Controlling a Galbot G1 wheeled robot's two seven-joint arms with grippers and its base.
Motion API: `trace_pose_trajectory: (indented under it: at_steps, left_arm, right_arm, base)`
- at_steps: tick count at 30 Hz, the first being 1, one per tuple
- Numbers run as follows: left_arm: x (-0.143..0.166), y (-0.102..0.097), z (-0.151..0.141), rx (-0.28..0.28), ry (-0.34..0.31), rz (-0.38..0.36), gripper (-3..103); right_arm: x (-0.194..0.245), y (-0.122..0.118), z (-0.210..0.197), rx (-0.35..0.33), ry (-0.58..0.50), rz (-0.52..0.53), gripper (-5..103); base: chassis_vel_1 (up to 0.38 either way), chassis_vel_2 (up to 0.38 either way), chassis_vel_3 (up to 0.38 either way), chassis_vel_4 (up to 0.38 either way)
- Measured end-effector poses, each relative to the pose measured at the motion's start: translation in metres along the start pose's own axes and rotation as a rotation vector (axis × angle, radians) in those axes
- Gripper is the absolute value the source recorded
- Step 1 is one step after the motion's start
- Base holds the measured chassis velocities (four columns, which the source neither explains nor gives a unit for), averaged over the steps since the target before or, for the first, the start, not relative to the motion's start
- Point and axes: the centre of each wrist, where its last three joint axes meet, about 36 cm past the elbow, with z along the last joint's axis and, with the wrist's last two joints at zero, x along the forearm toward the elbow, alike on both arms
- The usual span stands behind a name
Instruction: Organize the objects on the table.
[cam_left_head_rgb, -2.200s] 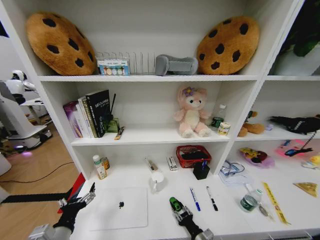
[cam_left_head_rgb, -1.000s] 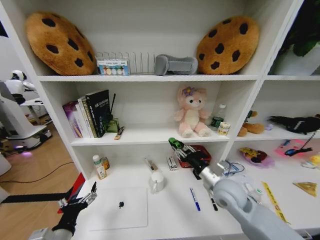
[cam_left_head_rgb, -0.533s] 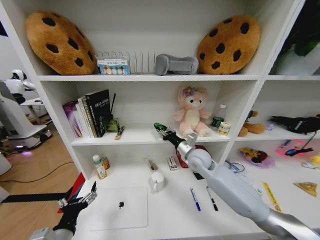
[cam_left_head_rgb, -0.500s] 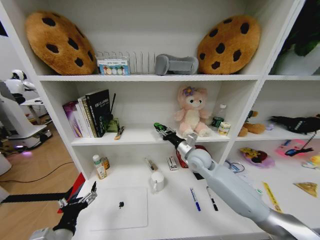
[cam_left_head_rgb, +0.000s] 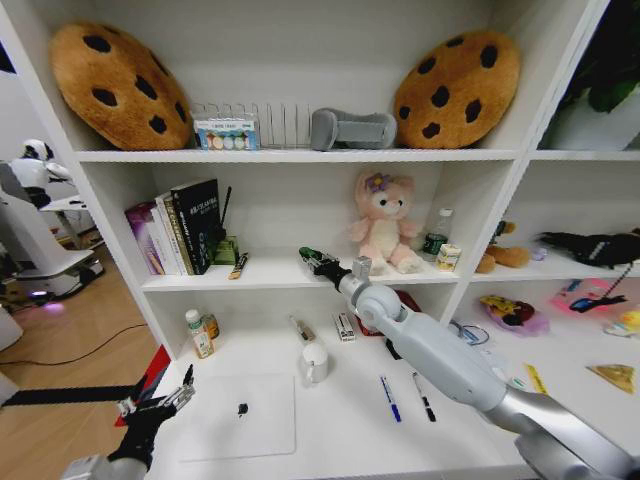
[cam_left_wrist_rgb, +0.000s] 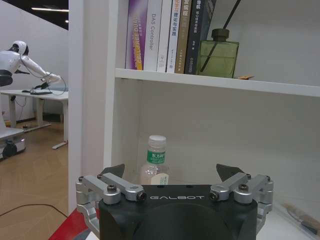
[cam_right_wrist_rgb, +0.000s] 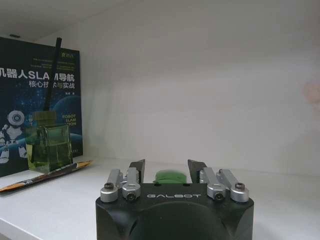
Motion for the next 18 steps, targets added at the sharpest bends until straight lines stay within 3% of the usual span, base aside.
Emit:
trace_pose_trajectory:
  at_steps: [6,10,11,13,16,18]
  left_arm:
    - [0.001,0.0,0.0,0.004,0.001,-0.01,100]
    - [0.001,0.0,0.0,0.006,0.001,-0.012,100]
    - [0.001,0.0,0.001,0.008,0.0,-0.013,100]
    - [0.0,-0.001,0.0,0.01,-0.004,-0.015,100]
    - [0.0,-0.001,0.001,0.012,-0.005,-0.018,100]
    - [0.0,-0.001,0.002,0.014,-0.001,-0.023,100]
  right_arm:
    - [0.014,0.005,0.003,-0.015,-0.006,0.001,76]
    - [0.024,0.01,-0.006,-0.019,-0.026,-0.01,81]
    - [0.037,0.014,-0.013,-0.023,-0.046,-0.02,91]
    - [0.071,0.024,-0.029,-0.035,-0.096,-0.042,99]
    - [0.095,0.029,-0.037,-0.039,-0.121,-0.053,100]
    - [0.141,0.035,-0.039,-0.038,-0.146,-0.044,100]
  base:
    - [0.0,0.0,0.0,0.0]
    - [0.0,0.0,0.0,0.0]
    - [0.0,0.0,0.0,0.0]
    - [0.0,0.0,0.0,0.0]
    - [0.0,0.0,0.0,0.0]
    - [0.0,0.0,0.0,0.0]
